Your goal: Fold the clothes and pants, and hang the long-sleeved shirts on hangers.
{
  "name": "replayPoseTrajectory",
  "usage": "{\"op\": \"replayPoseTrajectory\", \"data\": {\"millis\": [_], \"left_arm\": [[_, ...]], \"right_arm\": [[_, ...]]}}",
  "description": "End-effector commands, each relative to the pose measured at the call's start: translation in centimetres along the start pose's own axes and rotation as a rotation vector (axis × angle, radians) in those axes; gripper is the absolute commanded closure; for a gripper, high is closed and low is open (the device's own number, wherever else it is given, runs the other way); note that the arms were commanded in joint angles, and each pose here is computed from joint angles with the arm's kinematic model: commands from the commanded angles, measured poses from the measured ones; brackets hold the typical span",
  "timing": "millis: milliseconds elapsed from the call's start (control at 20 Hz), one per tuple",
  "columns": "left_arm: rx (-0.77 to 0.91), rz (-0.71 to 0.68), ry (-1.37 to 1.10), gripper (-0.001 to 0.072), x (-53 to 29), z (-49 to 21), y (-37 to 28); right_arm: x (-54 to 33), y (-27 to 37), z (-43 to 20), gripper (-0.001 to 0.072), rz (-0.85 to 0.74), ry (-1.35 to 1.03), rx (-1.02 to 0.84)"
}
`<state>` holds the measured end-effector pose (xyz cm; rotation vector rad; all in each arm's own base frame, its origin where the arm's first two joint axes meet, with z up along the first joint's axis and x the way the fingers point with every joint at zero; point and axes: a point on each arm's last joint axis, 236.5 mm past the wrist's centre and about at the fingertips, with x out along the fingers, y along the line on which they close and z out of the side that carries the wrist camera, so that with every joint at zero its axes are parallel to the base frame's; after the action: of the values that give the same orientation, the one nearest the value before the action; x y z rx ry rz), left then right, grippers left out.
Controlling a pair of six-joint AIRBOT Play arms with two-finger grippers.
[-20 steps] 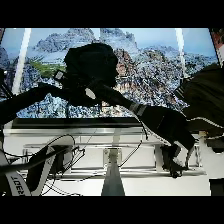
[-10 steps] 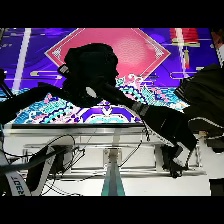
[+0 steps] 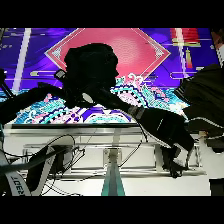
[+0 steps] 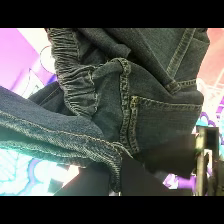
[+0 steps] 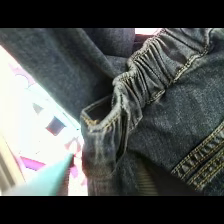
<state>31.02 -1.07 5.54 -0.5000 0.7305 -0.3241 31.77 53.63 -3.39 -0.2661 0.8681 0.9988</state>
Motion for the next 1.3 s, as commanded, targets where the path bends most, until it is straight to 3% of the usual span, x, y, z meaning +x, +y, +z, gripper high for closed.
{"op": "replayPoseTrajectory", "data": {"millis": [0,100,300,400,500,750,900,1100,1250], "left_arm": [[0.001,-0.001,0.001,0.0677,0.0,0.0,0.0],[0.001,0.006,-0.006,0.0677,0.0,0.1,0.1],[-0.015,0.079,-0.076,0.0678,-0.2,1.8,1.9],[-0.154,0.152,-0.168,0.0679,-0.6,3.7,3.8],[-0.334,0.217,-0.289,0.0680,-1.5,5.7,6.0],[-0.486,0.255,-0.427,0.0681,-2.9,9.6,8.2],[-0.451,0.234,-0.479,0.0681,-3.9,15.4,8.0],[-0.338,0.201,-0.474,0.0682,-5.2,21.8,6.6],[-0.240,0.372,-0.383,0.0681,-6.9,21.8,9.9]], "right_arm": [[0.6,-2.0,0.2,0.0513,-0.032,-0.018,0.004],[0.0,-4.7,0.6,0.0695,-0.061,-0.026,0.037],[-4.1,-13.2,2.4,0.0694,-0.154,-0.068,0.137],[-8.8,-19.2,4.3,0.0695,-0.229,-0.140,0.205],[-15.9,-25.8,6.1,0.0695,-0.326,-0.243,0.277],[-37.2,-37.7,6.4,0.0695,-0.602,-0.505,0.413],[-47.7,-40.4,3.8,0.0696,-0.746,-0.585,0.471],[-54.7,-43.3,-4.5,0.0697,-0.899,-0.463,0.606],[-56.8,-44.2,-11.6,0.0697,-0.951,-0.309,0.741]]}}
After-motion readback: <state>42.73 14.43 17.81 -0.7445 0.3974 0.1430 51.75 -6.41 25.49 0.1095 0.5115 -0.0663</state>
